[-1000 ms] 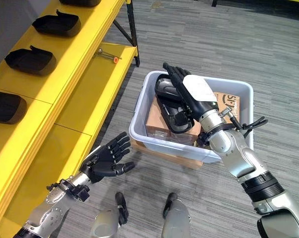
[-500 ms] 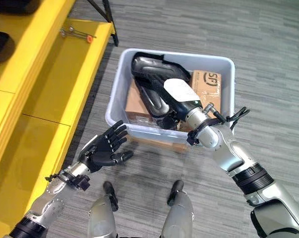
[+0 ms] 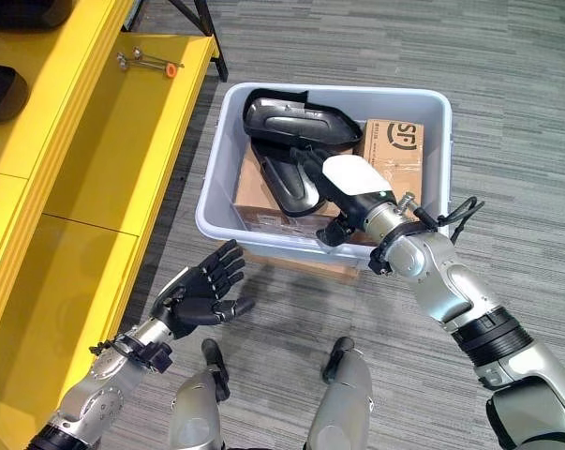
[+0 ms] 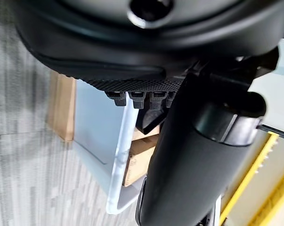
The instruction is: Move parts from the plastic box to the shelf.
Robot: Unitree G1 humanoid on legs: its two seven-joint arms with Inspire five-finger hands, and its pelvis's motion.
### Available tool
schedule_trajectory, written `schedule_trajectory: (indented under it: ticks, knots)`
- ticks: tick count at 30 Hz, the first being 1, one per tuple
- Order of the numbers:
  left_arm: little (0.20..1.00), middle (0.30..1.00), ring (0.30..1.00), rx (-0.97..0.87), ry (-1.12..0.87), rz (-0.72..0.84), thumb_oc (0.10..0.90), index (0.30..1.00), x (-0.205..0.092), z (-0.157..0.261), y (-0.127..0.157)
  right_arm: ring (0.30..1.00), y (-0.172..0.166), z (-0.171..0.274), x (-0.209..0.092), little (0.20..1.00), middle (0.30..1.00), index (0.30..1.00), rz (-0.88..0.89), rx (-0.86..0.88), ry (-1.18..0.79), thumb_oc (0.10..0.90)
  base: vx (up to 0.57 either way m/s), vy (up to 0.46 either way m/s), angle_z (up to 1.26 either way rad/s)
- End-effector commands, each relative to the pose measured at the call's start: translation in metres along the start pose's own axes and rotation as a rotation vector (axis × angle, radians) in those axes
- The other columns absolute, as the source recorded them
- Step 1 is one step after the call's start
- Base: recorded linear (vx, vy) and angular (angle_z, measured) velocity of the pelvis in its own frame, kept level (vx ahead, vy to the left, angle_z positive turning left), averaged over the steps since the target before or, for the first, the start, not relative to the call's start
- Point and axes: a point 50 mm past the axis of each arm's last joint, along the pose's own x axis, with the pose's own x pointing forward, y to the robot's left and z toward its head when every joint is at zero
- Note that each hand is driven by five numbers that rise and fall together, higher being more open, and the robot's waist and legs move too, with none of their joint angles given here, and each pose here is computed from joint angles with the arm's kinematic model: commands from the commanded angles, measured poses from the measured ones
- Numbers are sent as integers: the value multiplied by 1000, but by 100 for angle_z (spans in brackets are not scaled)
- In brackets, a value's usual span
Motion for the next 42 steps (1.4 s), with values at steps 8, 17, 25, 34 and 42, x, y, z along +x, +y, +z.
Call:
schedule_trajectory:
  ticks: [8, 17, 25, 34, 42]
  knots:
    - [1000, 1000, 1000, -13, -115, -99, 900, 1000, 9, 30, -26, 1000, -55, 36, 22, 1000, 1000, 1000, -203, -111, -111, 900, 3, 10, 3]
    - [1000, 1000, 1000, -21, -116, -120, 900, 1000, 11, 26, -33, 1000, -65, 30, 31, 1000, 1000, 1000, -300, -252, -43, 900, -30, 38, 4]
    - [1000, 1000, 1000, -44, -164, -145, 900, 1000, 6, 30, -40, 1000, -90, 68, 14, 1000, 1000, 1000, -464, 78, -282, 900, -22, 53, 1]
    - [1000, 1000, 1000, -90, -225, -260, 900, 1000, 6, 39, -52, 1000, -56, 157, -27, 1000, 1000, 1000, 27, 529, -786, 900, -2, 28, -6]
    - [1000, 1000, 1000, -70, -198, -296, 900, 1000, 10, 36, -62, 1000, -44, 179, -27, 1000, 1000, 1000, 2, 1004, -922, 900, 9, -9, 0]
